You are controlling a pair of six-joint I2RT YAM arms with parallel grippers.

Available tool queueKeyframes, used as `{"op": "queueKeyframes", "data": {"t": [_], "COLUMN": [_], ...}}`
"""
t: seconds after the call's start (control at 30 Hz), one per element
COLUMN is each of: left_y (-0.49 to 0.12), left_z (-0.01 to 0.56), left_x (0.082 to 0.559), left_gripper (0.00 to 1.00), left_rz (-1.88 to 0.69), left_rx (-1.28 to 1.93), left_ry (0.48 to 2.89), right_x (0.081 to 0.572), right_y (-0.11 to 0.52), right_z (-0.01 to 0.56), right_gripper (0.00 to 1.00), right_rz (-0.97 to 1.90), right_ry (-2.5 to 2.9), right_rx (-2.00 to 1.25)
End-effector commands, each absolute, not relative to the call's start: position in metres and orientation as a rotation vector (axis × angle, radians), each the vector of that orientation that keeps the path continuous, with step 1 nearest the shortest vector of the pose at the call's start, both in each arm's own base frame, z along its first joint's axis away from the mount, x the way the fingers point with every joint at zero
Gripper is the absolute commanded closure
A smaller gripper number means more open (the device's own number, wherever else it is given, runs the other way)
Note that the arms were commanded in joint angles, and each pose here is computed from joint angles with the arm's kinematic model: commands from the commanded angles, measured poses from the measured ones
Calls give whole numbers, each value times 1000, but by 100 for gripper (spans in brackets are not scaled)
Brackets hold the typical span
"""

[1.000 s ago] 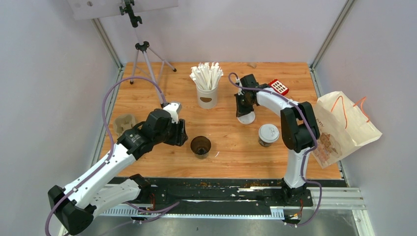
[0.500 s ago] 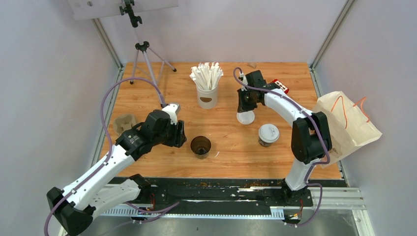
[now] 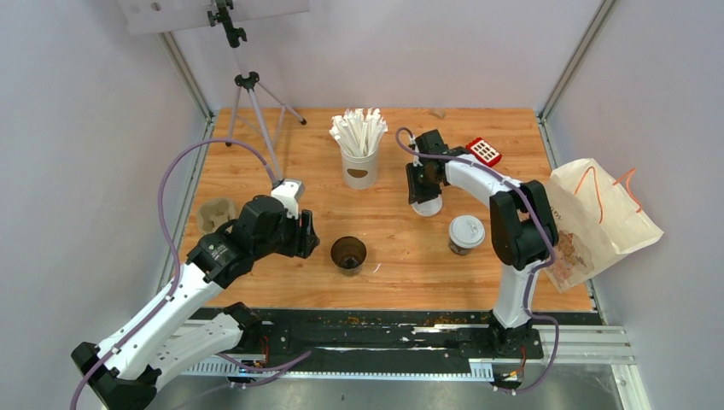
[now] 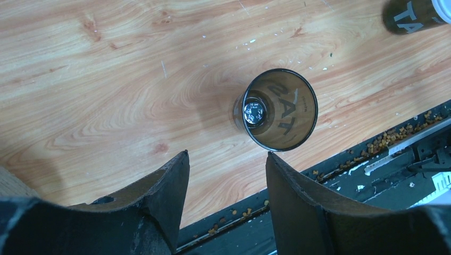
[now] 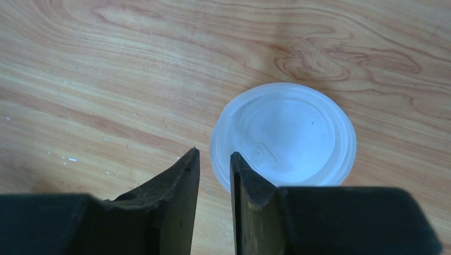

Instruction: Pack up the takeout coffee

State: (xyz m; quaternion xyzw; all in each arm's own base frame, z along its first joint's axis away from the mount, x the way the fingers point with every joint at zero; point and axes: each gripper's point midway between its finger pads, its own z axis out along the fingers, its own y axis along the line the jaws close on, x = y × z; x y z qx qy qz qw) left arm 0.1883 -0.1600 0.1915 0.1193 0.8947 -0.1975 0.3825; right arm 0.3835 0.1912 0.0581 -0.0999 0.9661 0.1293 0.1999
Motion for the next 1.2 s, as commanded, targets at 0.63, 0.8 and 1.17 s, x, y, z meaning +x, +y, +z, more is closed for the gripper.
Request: {"op": "queueKeyframes", "data": {"t": [0.63, 0.8, 1.17], "left_y": [-158, -155, -156], "left_z": [203, 201, 202], "left_x": [190, 190, 190], "left_gripper": [37, 38, 37], "left_rz": [-494, -475, -480], "left_rx": [305, 300, 296], "left_ry": [2252, 2262, 2262], "right_x": [407, 400, 391], "right_y": [207, 209, 208], "right_z": [57, 69, 86], "right_gripper": [97, 100, 100], "right_rz": [357, 397, 442], "right_ry": [2625, 2611, 2602], "right_rx": [-324, -341, -368]}}
